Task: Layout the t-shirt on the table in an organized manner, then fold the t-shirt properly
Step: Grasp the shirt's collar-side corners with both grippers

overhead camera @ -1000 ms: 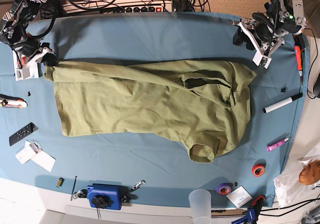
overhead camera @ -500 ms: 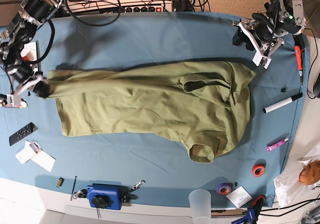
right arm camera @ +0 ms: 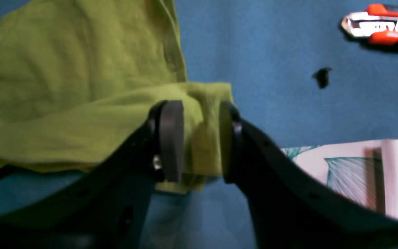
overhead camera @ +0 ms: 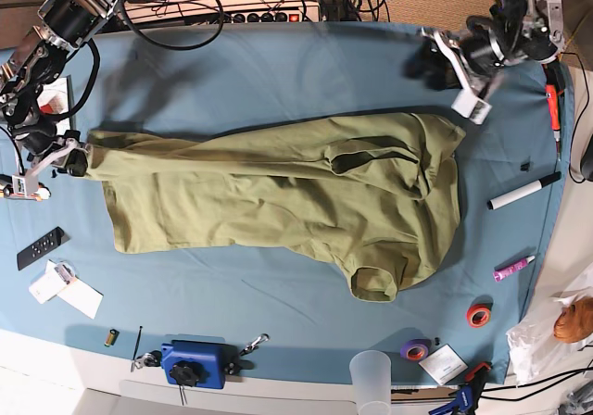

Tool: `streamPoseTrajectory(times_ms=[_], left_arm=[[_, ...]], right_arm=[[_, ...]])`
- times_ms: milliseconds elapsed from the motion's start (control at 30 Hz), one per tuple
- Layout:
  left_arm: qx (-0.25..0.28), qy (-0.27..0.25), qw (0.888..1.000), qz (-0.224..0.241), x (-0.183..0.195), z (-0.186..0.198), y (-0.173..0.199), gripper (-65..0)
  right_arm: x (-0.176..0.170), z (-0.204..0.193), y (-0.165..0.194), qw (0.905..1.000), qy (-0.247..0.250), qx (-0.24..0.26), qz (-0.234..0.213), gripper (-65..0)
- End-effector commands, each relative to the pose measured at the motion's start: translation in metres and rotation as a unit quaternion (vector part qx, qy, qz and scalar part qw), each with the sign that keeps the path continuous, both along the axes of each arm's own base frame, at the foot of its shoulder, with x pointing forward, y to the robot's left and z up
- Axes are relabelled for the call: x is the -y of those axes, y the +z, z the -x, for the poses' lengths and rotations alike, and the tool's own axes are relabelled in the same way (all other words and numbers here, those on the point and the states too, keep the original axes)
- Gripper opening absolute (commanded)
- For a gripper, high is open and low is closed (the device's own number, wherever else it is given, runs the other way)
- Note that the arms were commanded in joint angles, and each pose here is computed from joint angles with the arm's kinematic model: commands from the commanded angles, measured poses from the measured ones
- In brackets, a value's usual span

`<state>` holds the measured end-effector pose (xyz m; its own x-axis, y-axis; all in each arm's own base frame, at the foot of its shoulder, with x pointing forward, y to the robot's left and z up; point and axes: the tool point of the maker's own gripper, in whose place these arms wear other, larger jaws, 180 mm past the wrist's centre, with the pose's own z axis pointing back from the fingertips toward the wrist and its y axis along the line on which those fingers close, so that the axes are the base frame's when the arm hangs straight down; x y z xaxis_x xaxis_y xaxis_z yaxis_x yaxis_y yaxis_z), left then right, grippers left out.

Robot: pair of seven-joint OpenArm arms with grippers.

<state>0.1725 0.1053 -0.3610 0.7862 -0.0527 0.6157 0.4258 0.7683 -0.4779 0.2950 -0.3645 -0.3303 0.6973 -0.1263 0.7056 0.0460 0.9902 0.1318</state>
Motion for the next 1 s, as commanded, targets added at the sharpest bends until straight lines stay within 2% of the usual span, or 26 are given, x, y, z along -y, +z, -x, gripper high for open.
streamPoseTrajectory(times_ms=[0,67,167,300,533,667,867,967], left_arm=[[0.024,0.007,1.000,0.004,0.001,-0.011,0.010,-36.7],[0.029,0.046,0.998,-0.025,-0.007,-0.027,0.005,-36.6],[0.030,0.139,0.988,-0.064,-0.031,-0.051,0.000,-36.6],[0.026,0.199,0.973,-0.112,-0.057,-0.065,-0.003,-36.6],[0.014,0.201,0.975,-0.097,-0.057,-0.062,-0.004,-36.6],[0.006,0.198,0.978,-0.070,-0.048,-0.060,-0.002,-36.6],[0.001,0.202,0.978,-0.059,-0.042,-0.059,-0.003,-36.6],[0.000,0.205,0.977,-0.050,-0.038,-0.059,-0.004,-36.6]], right_arm=[[0.008,-0.009,0.020,0.9995,-0.001,0.030,0.010,-46.5],[0.006,-0.008,0.019,0.9997,0.002,0.026,0.004,-46.5],[0.003,-0.008,0.021,0.9995,0.006,0.031,-0.005,-46.5],[0.002,-0.012,0.030,0.9986,0.011,0.050,-0.015,-46.5],[0.005,-0.011,0.031,0.9988,0.010,0.047,-0.010,-46.5],[0.007,-0.014,0.036,0.9981,0.007,0.060,-0.010,-46.6],[0.020,-0.008,0.063,0.9899,-0.023,0.126,-0.060,-46.6],[0.031,0.006,0.066,0.9876,-0.044,0.129,-0.078,-46.6]])
